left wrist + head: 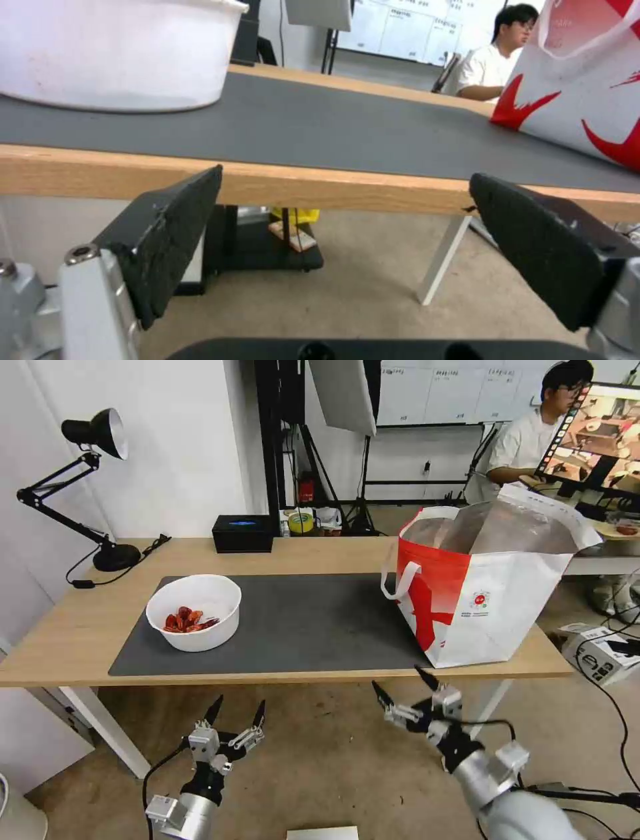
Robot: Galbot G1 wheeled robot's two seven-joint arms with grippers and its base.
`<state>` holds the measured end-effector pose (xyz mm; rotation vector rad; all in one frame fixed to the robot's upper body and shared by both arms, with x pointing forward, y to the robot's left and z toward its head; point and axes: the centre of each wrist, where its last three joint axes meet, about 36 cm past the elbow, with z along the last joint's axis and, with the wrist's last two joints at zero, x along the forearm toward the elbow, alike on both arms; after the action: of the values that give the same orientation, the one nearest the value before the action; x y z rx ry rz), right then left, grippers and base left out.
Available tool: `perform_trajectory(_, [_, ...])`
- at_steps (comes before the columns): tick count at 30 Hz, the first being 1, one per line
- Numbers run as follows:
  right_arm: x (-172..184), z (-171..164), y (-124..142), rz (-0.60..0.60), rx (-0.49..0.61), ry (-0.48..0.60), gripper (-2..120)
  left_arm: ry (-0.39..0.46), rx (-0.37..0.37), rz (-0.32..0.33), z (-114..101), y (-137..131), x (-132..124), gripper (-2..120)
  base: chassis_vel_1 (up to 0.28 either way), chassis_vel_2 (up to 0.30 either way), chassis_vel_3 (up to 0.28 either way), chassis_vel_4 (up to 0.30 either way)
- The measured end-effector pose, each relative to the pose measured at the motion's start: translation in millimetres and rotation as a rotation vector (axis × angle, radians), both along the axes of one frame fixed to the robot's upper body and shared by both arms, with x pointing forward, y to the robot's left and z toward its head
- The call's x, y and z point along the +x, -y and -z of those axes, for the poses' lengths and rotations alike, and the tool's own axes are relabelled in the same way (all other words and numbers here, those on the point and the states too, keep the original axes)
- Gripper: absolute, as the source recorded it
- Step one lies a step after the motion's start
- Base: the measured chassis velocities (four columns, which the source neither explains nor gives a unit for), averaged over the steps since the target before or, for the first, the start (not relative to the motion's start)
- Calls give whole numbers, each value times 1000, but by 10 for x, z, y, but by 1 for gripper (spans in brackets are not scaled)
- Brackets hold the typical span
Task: Pick up the trash from the table and place it into the takeout bag.
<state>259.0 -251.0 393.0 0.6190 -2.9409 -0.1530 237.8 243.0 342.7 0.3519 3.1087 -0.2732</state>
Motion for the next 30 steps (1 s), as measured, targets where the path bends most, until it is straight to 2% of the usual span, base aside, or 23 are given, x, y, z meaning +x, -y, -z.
perform_trajectory(8, [-38, 172, -104, 41, 10, 8, 100, 8, -2, 2, -26, -2, 12, 100, 0, 0, 0, 0])
perform_trajectory(17, [-44, 179, -107, 40, 7, 5, 100, 6, -2, -6, -31, -12, 0, 100, 0, 0, 0, 0])
perform_trajectory(20, [-42, 178, -106, 40, 7, 5, 100, 19, 4, -23, -101, -60, 35, 100, 0, 0, 0, 0])
perform_trajectory(24, [-40, 175, -106, 39, 6, 4, 100, 88, 6, -83, -532, -302, 396, 100, 0, 0, 0, 0])
perform_trajectory(27, [-39, 174, -106, 39, 6, 4, 100, 99, -5, -97, -658, -356, 492, 100, 0, 0, 0, 0])
perform_trajectory(28, [-38, 173, -106, 39, 6, 4, 100, 110, -20, -128, -872, -464, 650, 100, 0, 0, 0, 0])
perform_trajectory(30, [-37, 172, -105, 39, 6, 4, 100, 113, -21, -160, -1073, -612, 808, 100, 0, 0, 0, 0])
